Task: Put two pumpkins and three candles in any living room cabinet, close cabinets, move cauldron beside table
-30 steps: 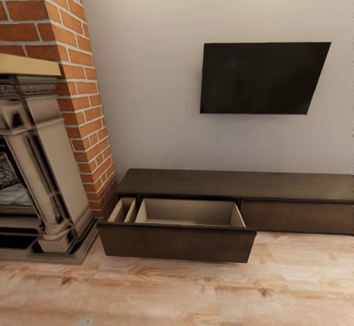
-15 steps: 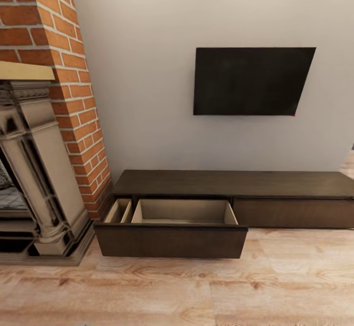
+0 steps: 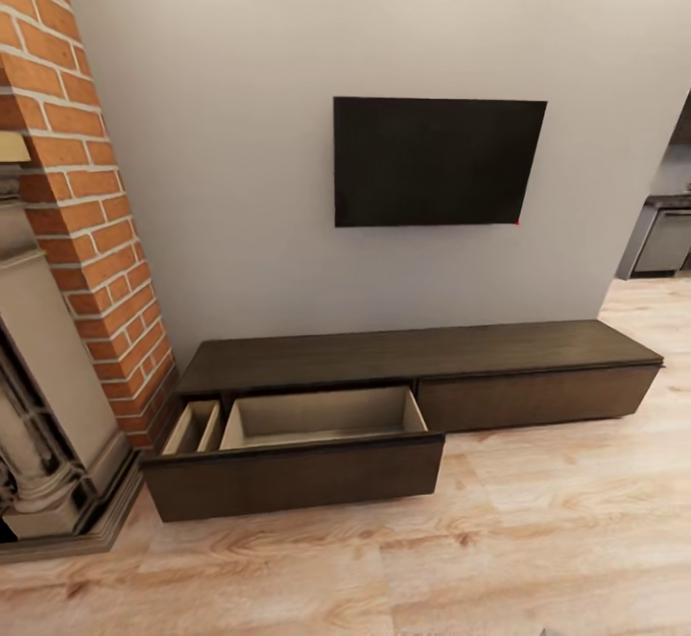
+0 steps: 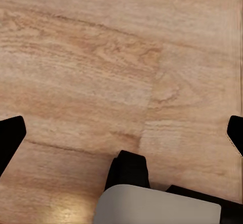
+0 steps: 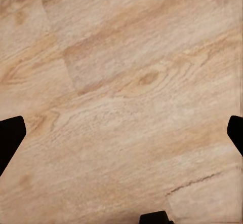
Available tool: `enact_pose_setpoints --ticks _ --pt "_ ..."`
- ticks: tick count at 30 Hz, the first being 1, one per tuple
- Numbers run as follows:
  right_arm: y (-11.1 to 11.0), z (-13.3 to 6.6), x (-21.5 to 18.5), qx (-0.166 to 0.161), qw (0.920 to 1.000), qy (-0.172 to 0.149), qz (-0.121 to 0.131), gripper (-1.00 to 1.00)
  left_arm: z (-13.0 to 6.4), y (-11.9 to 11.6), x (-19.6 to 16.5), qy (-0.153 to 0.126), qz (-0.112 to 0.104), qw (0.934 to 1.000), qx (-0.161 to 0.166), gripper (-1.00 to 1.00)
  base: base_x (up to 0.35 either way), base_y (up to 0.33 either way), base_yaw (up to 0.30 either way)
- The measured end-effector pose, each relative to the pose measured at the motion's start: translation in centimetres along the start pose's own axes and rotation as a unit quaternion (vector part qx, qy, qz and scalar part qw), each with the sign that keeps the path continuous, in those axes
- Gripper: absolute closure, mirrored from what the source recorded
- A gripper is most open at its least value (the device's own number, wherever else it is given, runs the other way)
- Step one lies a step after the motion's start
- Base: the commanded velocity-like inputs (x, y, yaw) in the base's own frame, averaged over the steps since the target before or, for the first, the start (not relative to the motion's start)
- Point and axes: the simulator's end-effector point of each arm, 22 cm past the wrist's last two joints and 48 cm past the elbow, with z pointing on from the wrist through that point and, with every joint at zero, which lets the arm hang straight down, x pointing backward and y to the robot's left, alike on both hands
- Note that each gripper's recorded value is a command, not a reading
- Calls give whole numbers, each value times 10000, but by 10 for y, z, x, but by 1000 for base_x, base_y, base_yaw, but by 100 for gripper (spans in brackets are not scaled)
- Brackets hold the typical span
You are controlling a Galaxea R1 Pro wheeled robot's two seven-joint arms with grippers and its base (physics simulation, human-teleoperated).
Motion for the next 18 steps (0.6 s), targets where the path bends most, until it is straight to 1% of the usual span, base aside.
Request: enact_pose_setpoints --ticks 4,15,17,18 --pt "-1 0 0 7 10000 1 2 -100 1 -1 -2 -58 -17 10000 3 -100 0 0 -271" --pt "-1 1 2 9 10000 3 0 -100 2 2 1 -35 -38 10000 -42 -100 0 0 -271" --pt "-1 1 0 13 10000 -31 -6 -100 2 7 4 0 -65 9999 -101 -100 0 0 -268" --pt "-1 1 -1 14 10000 -54 -7 -100 3 14 8 42 -83 9998 -176 -100 0 0 -264"
